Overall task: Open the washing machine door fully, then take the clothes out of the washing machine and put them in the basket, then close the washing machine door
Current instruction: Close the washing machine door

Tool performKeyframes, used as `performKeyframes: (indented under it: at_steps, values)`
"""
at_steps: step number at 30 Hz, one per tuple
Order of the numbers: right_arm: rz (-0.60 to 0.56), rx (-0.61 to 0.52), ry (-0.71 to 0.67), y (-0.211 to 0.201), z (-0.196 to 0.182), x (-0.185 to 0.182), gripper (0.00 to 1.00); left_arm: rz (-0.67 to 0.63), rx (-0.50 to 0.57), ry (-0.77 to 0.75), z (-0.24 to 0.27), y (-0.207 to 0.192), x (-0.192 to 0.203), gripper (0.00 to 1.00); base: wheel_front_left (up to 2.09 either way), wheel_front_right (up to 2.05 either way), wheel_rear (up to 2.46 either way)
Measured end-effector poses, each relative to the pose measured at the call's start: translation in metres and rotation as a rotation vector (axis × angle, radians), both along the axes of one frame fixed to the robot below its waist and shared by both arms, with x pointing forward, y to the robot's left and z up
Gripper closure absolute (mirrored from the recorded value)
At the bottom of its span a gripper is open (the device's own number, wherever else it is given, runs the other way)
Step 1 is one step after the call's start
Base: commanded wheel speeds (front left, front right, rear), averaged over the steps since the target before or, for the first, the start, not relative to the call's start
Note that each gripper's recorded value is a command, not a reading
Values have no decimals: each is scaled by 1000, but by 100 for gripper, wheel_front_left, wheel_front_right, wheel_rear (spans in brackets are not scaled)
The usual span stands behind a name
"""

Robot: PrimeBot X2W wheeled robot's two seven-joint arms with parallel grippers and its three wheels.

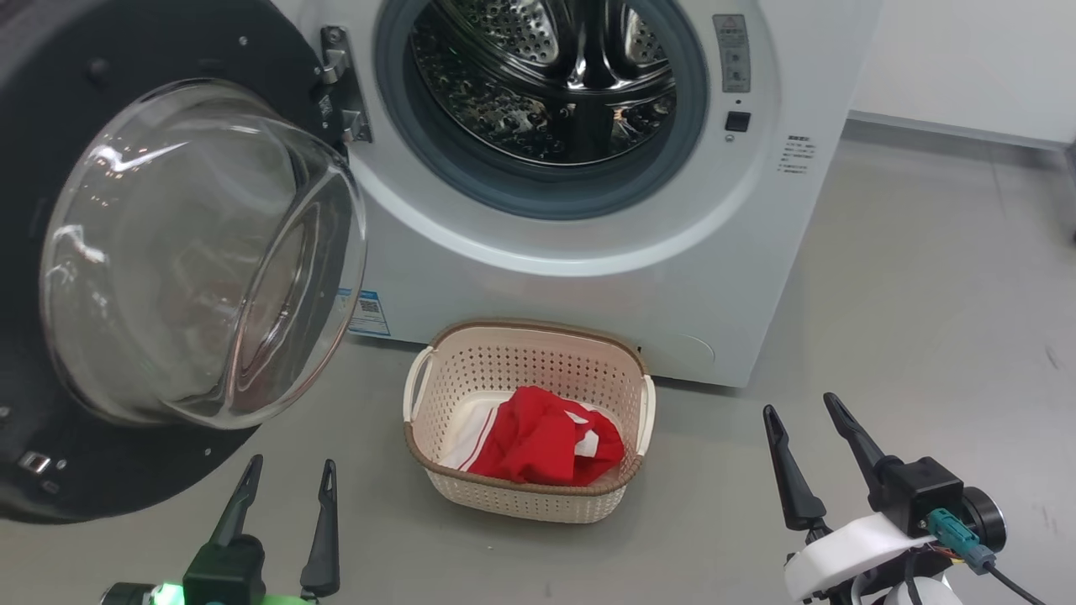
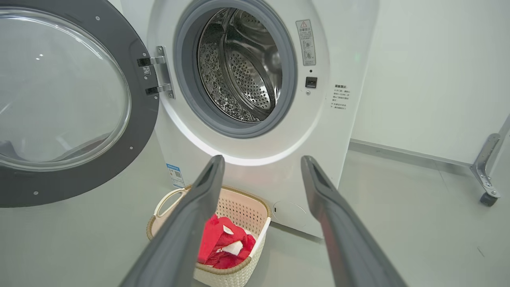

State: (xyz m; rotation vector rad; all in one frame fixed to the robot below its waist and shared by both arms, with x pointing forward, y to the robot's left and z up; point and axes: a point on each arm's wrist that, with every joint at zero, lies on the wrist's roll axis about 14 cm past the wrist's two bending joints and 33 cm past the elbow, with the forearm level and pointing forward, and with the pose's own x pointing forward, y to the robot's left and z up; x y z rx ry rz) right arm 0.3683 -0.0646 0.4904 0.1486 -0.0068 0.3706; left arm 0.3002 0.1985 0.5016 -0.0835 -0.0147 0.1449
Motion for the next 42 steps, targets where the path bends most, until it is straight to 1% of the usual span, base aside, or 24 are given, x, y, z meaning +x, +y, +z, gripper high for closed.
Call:
performKeyframes:
  at_steps: [11, 20, 28, 40, 41, 42]
  values:
    - [153, -3, -3, 51, 1, 2, 0, 143, 4, -8, 2, 38, -32, 0, 0, 0, 0]
    - [247, -4, 1, 82, 0, -1, 0, 235, 1, -16, 4, 59, -53, 0, 0, 0, 0]
    - [291, 1, 11, 96, -2, -5, 0, 273, 4, -13, 3, 69, -63, 0, 0, 0, 0]
    - [304, 3, 11, 100, -1, -8, 0, 278, -2, -12, 2, 69, -67, 0, 0, 0, 0]
    - [304, 4, 12, 100, -1, -8, 0, 278, -2, -12, 2, 70, -67, 8, 0, 0, 0]
    - [304, 5, 13, 100, -1, -8, 0, 278, -1, -12, 2, 70, -68, 20, 0, 0, 0]
